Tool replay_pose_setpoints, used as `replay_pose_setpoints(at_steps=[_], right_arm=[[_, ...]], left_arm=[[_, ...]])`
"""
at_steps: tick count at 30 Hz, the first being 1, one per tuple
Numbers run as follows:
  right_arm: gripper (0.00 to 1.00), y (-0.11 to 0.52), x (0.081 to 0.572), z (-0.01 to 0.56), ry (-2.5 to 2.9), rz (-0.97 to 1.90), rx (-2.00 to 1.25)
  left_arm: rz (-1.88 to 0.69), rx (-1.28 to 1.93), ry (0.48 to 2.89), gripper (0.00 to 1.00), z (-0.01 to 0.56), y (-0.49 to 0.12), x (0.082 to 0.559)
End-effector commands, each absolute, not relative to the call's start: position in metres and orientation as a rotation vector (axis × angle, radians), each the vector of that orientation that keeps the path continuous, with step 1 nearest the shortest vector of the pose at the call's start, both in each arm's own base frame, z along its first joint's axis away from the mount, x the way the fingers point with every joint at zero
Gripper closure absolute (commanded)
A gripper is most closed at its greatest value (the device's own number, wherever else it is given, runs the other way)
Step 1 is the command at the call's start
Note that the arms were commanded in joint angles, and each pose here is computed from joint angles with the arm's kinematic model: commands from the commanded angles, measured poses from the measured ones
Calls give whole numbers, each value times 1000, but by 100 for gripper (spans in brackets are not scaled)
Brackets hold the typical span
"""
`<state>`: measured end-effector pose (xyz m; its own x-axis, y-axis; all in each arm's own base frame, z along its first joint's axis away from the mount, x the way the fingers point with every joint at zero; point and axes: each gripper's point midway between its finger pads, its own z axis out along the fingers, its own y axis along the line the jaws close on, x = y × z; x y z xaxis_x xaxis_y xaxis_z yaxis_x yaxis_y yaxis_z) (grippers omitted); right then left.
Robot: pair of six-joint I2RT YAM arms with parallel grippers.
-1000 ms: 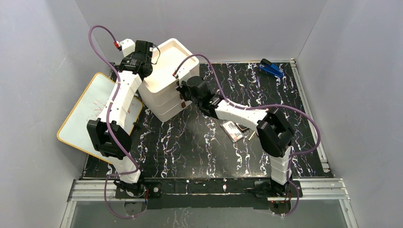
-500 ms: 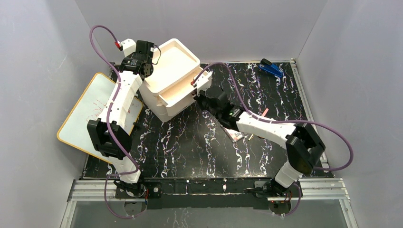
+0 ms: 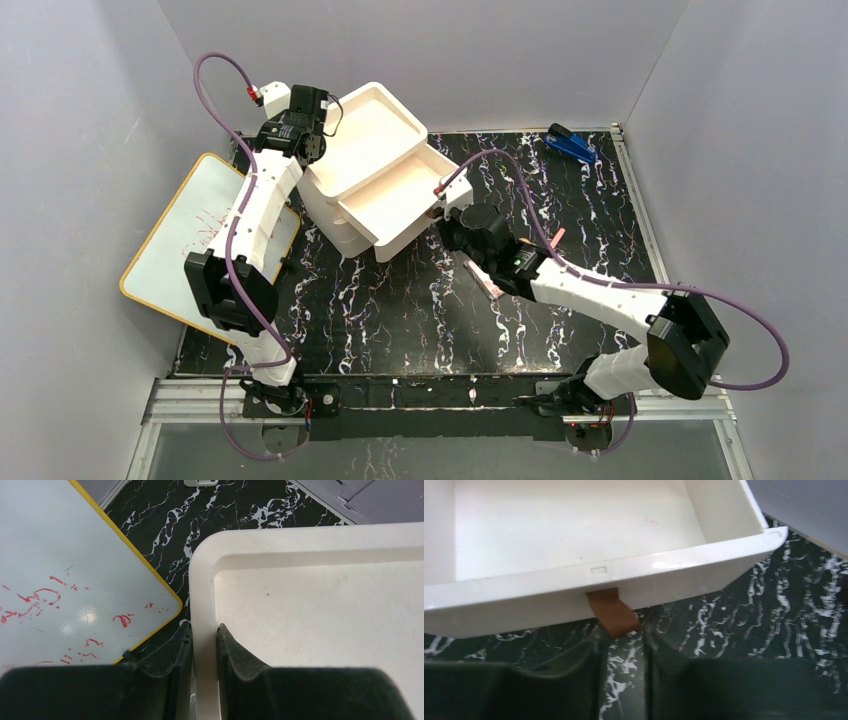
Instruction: Organize the makeup
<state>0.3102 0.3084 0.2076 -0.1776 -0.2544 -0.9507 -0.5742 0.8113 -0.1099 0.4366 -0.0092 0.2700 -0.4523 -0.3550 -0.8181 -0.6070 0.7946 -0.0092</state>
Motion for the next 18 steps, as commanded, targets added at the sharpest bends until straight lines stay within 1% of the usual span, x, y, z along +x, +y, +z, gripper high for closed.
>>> replay_pose_setpoints(at_steps=[1, 2, 3, 4, 9, 11, 13, 16, 18], right_arm=[[31, 260, 314, 215, 1805, 194, -478], [12, 254, 313, 217, 1807, 196, -453], [3, 246, 315, 219, 1813, 195, -419], [2, 240, 316, 222, 1815, 208, -386], [2, 179, 336, 216, 1882, 146, -139], [5, 153, 347, 206, 1923, 99, -37], [8, 130, 355, 184, 2024, 58, 41], [9, 123, 363, 152, 2185, 60, 94], [5, 132, 363, 132, 2271, 90, 61]], left_arm=[[345, -656, 2164, 100, 262, -17, 431], [341, -649, 2168, 100, 261, -18, 432], [337, -646, 2169, 100, 262, -19, 432], [336, -643, 2170, 100, 262, -19, 432], [333, -635, 2169, 100, 263, -19, 431], [329, -633, 2169, 100, 263, -20, 431], [327, -628, 2170, 100, 263, -20, 431], [325, -624, 2171, 100, 263, -20, 431], [329, -618, 2173, 100, 262, -20, 430]])
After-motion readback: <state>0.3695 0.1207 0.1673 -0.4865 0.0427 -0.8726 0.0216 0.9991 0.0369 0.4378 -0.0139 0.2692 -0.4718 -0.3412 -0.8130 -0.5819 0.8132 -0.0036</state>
